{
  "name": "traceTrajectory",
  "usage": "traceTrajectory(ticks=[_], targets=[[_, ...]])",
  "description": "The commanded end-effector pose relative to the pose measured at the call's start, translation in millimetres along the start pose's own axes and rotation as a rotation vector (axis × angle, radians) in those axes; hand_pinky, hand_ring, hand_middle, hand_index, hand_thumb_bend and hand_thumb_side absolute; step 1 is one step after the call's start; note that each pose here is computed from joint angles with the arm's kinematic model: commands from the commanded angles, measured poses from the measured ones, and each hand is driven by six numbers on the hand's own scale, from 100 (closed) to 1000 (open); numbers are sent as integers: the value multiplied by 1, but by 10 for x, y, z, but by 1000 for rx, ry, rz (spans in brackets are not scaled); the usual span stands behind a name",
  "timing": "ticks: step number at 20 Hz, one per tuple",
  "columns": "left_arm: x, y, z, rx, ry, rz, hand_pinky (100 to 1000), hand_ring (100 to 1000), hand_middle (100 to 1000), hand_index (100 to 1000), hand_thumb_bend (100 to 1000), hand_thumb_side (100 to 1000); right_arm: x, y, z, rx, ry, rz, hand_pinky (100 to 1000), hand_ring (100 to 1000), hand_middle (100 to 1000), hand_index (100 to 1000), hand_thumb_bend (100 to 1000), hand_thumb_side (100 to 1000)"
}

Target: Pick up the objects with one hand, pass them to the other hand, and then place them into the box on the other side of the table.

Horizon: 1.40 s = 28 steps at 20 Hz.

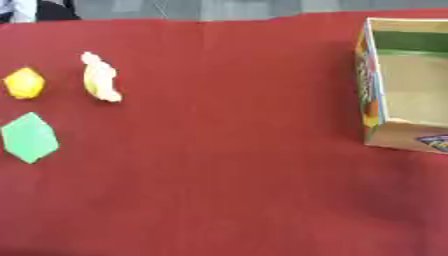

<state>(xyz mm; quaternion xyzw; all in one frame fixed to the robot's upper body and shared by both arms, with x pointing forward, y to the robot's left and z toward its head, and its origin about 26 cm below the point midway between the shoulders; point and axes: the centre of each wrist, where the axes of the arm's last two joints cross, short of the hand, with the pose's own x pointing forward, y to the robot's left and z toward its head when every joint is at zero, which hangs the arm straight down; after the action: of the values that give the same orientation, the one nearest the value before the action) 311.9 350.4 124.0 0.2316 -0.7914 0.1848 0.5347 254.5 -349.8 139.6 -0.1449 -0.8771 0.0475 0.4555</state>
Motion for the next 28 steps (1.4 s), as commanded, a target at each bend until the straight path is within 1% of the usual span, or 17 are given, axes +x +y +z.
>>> traceTrajectory(ticks=[1,7,14,17,19,23,26,28], targets=[[110,63,-85,7,-42,-11,772,701,664,831,546,605,81,-40,-44,-3,-27,4,866,879,765,865,100,514],[150,137,-141,-2,-64,-55,779,721,675,837,543,603,90,-97,-40,-6,-25,0,869,893,776,869,100,507],[169,249,-183,-29,-66,-105,785,728,676,848,547,603,82,-131,-10,-5,-28,8,871,900,783,869,100,503],[294,331,-259,-80,-92,-148,791,738,677,852,551,596,80,-139,-2,1,-29,15,870,894,777,867,100,500],[402,414,-332,-145,-95,-230,800,751,685,857,567,596,79,-149,6,4,-31,23,869,892,775,866,100,496],[636,570,-507,-316,-44,-455,821,776,706,858,606,575,71,-171,36,13,-31,44,868,889,773,865,100,493],[841,606,-617,-456,4,-629,836,792,726,862,633,566,68,-174,45,25,-30,53,868,888,773,865,100,494],[978,602,-668,-535,30,-737,845,807,743,864,672,544,67,-177,51,31,-29,58,868,888,773,865,100,489]])
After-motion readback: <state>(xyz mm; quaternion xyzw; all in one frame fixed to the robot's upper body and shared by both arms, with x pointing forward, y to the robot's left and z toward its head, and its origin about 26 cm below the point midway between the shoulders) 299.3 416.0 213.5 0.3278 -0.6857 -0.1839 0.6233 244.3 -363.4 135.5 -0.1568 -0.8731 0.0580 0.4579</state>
